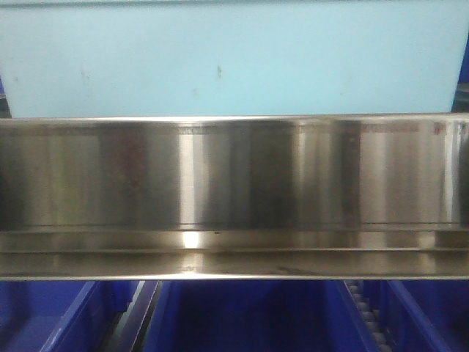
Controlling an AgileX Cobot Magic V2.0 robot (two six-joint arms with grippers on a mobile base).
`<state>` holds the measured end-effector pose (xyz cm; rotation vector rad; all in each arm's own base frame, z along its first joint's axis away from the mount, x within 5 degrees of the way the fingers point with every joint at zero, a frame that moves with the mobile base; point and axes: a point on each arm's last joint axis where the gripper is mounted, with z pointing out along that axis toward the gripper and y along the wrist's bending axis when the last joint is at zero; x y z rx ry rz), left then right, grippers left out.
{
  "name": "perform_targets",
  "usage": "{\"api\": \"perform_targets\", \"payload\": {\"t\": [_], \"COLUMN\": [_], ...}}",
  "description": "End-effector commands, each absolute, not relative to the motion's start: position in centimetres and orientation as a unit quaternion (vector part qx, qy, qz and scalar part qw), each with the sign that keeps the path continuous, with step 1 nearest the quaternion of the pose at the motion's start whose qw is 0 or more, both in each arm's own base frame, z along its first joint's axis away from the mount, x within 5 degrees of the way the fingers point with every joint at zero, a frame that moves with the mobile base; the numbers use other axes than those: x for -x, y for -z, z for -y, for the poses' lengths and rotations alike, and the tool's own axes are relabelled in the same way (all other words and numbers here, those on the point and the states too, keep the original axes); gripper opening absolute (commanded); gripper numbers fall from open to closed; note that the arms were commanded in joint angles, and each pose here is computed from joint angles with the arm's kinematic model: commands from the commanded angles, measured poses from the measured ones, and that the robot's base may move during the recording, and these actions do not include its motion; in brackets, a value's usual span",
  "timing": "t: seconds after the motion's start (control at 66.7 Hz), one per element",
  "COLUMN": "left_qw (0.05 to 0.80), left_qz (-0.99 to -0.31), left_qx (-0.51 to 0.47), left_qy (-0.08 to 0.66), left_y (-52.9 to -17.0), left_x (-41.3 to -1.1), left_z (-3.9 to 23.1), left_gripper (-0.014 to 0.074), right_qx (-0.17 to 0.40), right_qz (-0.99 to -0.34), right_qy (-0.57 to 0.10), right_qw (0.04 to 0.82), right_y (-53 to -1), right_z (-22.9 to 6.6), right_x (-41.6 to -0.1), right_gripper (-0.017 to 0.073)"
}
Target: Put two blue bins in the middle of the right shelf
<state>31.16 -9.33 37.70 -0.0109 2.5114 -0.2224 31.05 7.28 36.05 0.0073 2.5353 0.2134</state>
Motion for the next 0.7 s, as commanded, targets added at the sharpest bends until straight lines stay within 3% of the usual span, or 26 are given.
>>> {"api": "perform_targets", "payload": {"t": [0.0,0.225,0.33,0.465,0.57,0.69], "left_qw": [0.279,0.240,0.238,0.233,0.227,0.227], "left_qz": [-0.956,-0.967,-0.968,-0.969,-0.970,-0.970], "left_qx": [0.009,0.011,0.011,0.010,0.010,0.008], "left_qy": [0.090,0.081,0.084,0.085,0.083,0.084], "left_y": [-36.7,-34.7,-34.6,-34.3,-34.2,-34.6], "left_x": [-31.7,-32.5,-32.6,-32.7,-32.7,-32.6], "left_z": [9.8,10.2,10.2,10.4,10.3,10.4], "left_gripper": [0.0256,0.0246,0.0192,0.0040,-0.0111,-0.0111], "right_qx": [-0.007,-0.009,-0.009,-0.009,-0.009,-0.008], "right_qz": [-0.955,-0.963,-0.964,-0.964,-0.964,-0.963], "right_qy": [-0.089,-0.088,-0.088,-0.087,-0.088,-0.085], "right_qw": [0.284,0.253,0.251,0.250,0.251,0.256], "right_y": [-35.2,-33.7,-33.6,-33.5,-33.6,-33.7], "right_z": [-7.7,-7.9,-7.9,-7.9,-8.0,-7.9], "right_x": [-32.0,-32.7,-32.7,-32.8,-32.8,-32.8], "right_gripper": [0.0238,0.0157,0.0034,-0.0166,-0.0167,-0.0166]}}
